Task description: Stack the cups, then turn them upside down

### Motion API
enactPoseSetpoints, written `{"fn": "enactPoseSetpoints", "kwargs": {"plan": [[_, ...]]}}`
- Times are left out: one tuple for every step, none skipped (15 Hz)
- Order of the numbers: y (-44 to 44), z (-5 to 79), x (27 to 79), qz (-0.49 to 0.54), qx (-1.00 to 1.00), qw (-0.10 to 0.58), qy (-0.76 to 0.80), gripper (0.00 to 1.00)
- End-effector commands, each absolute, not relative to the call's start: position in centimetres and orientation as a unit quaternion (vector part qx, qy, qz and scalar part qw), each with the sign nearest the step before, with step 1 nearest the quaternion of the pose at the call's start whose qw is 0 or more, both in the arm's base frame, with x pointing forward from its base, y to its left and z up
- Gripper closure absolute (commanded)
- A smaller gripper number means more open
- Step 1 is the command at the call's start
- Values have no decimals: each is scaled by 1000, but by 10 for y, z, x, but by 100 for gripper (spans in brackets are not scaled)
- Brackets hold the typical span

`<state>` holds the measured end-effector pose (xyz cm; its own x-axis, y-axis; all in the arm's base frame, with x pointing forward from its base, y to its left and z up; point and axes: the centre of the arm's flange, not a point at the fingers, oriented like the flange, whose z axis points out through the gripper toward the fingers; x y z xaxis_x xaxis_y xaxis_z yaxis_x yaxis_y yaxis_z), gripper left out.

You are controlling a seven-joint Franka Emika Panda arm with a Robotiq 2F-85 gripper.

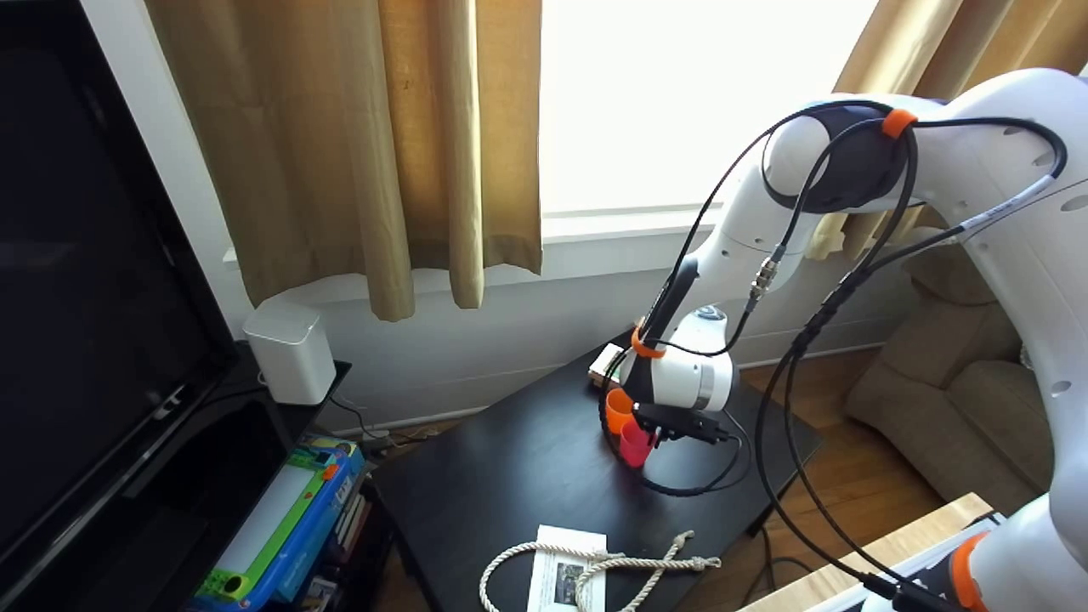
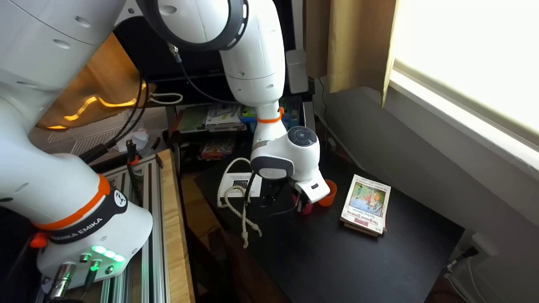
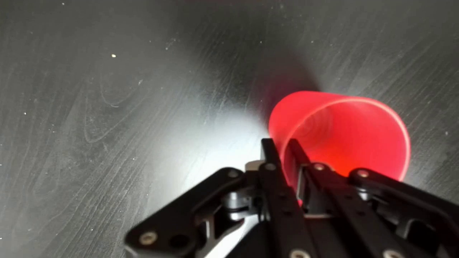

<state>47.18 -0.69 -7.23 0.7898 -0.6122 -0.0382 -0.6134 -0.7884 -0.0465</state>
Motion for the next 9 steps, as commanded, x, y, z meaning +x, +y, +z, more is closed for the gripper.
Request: {"fn": "enactPoseSetpoints", "kwargs": {"plan": [[-8,-78,468,12,-940,32,340,100],[-10,-74,469,13,-939,30,342,100],[-11,-70,467,18,-938,32,346,99],[-12,-65,465,22,-937,31,346,99],[-12,-59,463,28,-938,33,344,99],[-14,-50,460,37,-942,35,332,99],[-16,-42,457,40,-944,33,327,99],[-17,-32,455,37,-944,28,326,99],[-18,-23,454,33,-945,25,323,99]]}}
